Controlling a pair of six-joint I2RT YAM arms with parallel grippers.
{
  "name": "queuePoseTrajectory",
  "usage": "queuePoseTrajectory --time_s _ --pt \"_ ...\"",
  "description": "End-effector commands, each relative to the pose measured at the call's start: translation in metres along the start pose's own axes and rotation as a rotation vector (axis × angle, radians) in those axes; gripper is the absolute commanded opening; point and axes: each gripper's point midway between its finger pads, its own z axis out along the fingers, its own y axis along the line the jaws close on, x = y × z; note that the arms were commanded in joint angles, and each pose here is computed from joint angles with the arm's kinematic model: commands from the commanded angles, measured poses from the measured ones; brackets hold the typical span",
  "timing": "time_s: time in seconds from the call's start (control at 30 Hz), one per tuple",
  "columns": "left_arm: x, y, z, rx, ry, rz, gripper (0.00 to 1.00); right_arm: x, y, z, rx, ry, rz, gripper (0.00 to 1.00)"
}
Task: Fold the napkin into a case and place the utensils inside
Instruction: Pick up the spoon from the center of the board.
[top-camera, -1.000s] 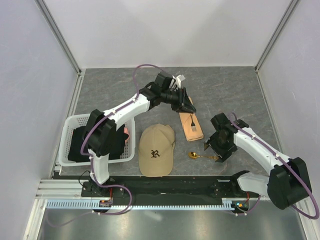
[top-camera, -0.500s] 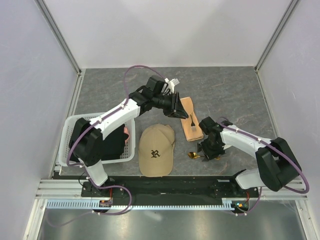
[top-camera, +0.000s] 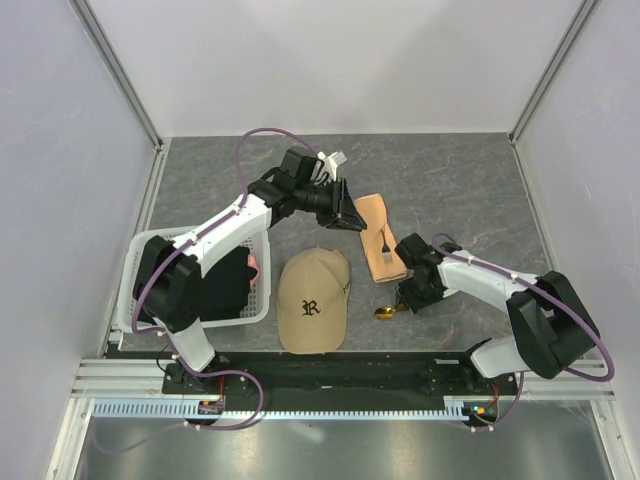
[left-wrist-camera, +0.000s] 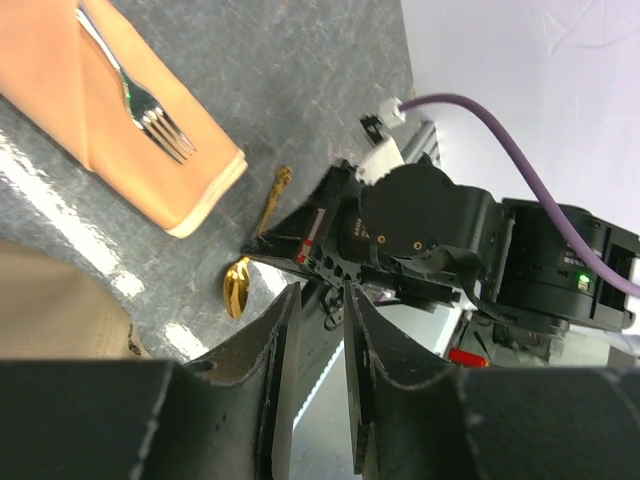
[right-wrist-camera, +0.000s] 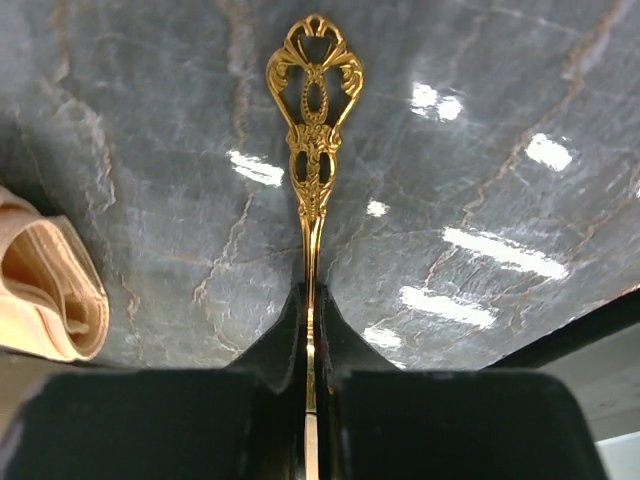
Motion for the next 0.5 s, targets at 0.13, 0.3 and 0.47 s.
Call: queuePoseTrajectory --time_s 0.13,0.3,0.47 --pt "0.0 -0.029 0.003 0.159 0.077 0.044 0.36 -0.011 -0.027 -0.019 -0.041 -0.062 -0.34 0.0" --pt "-0.001 -0.035 0.017 0.24 0.114 -0.014 0.41 -0.005 0.032 -0.082 -0.454 -0.136 -0.655 0.0" --pt "0.002 -0.05 0.029 0.304 0.148 -0.049 0.49 0.023 0.087 -0.153 -0.78 -0.172 -1.049 0.0"
